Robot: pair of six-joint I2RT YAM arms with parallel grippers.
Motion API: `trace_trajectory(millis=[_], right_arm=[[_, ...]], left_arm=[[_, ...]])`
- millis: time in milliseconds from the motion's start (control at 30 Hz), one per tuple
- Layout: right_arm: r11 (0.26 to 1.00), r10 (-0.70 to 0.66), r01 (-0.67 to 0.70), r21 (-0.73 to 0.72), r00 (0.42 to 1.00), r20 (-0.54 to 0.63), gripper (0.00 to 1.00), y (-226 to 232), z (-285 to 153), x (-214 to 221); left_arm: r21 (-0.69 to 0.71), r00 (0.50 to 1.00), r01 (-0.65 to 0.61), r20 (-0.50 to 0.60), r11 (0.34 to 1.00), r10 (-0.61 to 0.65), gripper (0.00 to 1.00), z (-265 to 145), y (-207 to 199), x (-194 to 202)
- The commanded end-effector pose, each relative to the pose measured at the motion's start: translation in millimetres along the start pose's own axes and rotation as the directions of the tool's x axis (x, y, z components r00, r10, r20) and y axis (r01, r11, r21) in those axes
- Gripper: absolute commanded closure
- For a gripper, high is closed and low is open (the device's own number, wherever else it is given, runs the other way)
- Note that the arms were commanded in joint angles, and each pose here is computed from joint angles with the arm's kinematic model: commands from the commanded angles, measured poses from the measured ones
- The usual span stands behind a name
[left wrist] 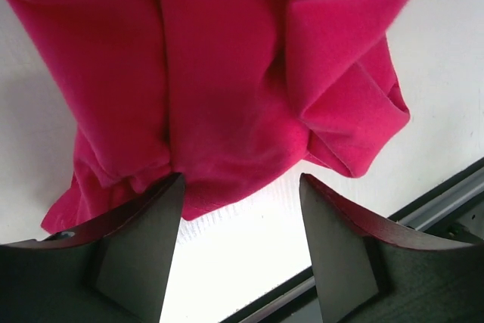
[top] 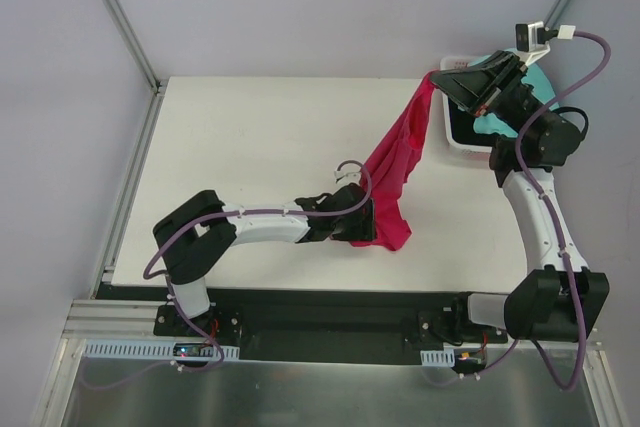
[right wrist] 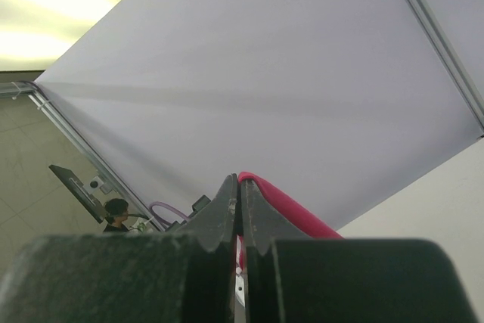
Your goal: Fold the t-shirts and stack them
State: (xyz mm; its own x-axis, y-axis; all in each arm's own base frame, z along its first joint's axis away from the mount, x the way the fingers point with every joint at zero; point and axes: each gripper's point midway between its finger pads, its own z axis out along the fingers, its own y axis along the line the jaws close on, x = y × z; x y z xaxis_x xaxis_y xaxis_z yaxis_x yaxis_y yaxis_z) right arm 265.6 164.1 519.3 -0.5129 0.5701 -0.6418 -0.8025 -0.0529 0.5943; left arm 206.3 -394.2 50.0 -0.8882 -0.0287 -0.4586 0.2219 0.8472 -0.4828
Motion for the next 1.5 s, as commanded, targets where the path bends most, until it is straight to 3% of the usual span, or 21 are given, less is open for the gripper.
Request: trace_trajectory(millis=[0, 133, 200, 233, 267, 300, 367, 533, 633, 867, 1067, 1200, 1467], right_arm=[[0.985, -0.133, 0.133, -0.108, 0.991, 0.007, 0.99, 52, 5, -1], [0.983, -0.140, 0.141, -0.115, 0.990, 0.016, 0.99, 56, 5, -1], [0.983, -0.143, 0.144, -0.116, 0.990, 0.016, 0.99, 57, 5, -1], [0.982, -0.146, 0.146, -0.118, 0.989, 0.015, 0.99, 58, 5, -1], [0.983, -0.143, 0.144, -0.116, 0.990, 0.013, 0.99, 57, 4, -1], [0.983, -0.143, 0.144, -0.117, 0.990, 0.013, 0.99, 58, 4, 0], [0.983, -0.143, 0.143, -0.113, 0.990, 0.006, 0.99, 56, 3, 1], [0.984, -0.143, 0.143, -0.107, 0.990, 0.006, 0.99, 54, 1, 4], [0.984, -0.145, 0.144, -0.101, 0.989, -0.001, 0.99, 52, 0, 7], [0.988, -0.137, 0.136, -0.068, 0.990, -0.022, 0.99, 36, -7, 18], [0.992, -0.125, 0.126, 0.001, 0.991, -0.048, 0.99, 11, -16, 30], [0.985, -0.130, 0.131, 0.109, 0.991, -0.020, 0.99, -8, -26, 22], [0.938, -0.151, 0.106, 0.329, 0.982, 0.115, 0.99, -52, -62, -14]], left_arm=[[0.035, 1.000, -0.011, -0.005, 0.999, 0.011, 0.37, 4, -10, 4], [0.014, 1.000, -0.014, -0.012, 1.000, 0.014, 0.40, 10, -4, 6], [0.004, 1.000, -0.015, -0.022, 1.000, 0.015, 0.49, 13, -1, 10], [0.002, 1.000, -0.015, -0.023, 1.000, 0.015, 0.58, 14, -1, 10], [0.001, 1.000, -0.018, -0.021, 1.000, 0.018, 0.76, 14, -1, 10], [-0.004, 1.000, -0.022, -0.022, 1.000, 0.022, 0.87, 13, -1, 9], [-0.006, 0.999, -0.034, -0.014, 0.999, 0.034, 1.00, 10, -4, 4], [-0.114, 0.997, -0.071, 0.024, 0.991, 0.075, 1.00, -14, 9, -13], [-0.153, 0.988, -0.107, 0.096, 0.982, 0.122, 1.00, -43, 1, -43], [-0.234, 0.934, -0.187, 0.258, 0.954, 0.246, 1.00, -147, -22, -120], [-0.284, 0.892, -0.204, 0.340, 0.937, 0.297, 1.00, -222, -26, -158], [-0.337, 0.866, -0.160, 0.403, 0.928, 0.296, 1.00, -266, -6, -172], [-0.398, 0.848, 0.025, 0.495, 0.917, 0.191, 1.00, -337, 84, -179]])
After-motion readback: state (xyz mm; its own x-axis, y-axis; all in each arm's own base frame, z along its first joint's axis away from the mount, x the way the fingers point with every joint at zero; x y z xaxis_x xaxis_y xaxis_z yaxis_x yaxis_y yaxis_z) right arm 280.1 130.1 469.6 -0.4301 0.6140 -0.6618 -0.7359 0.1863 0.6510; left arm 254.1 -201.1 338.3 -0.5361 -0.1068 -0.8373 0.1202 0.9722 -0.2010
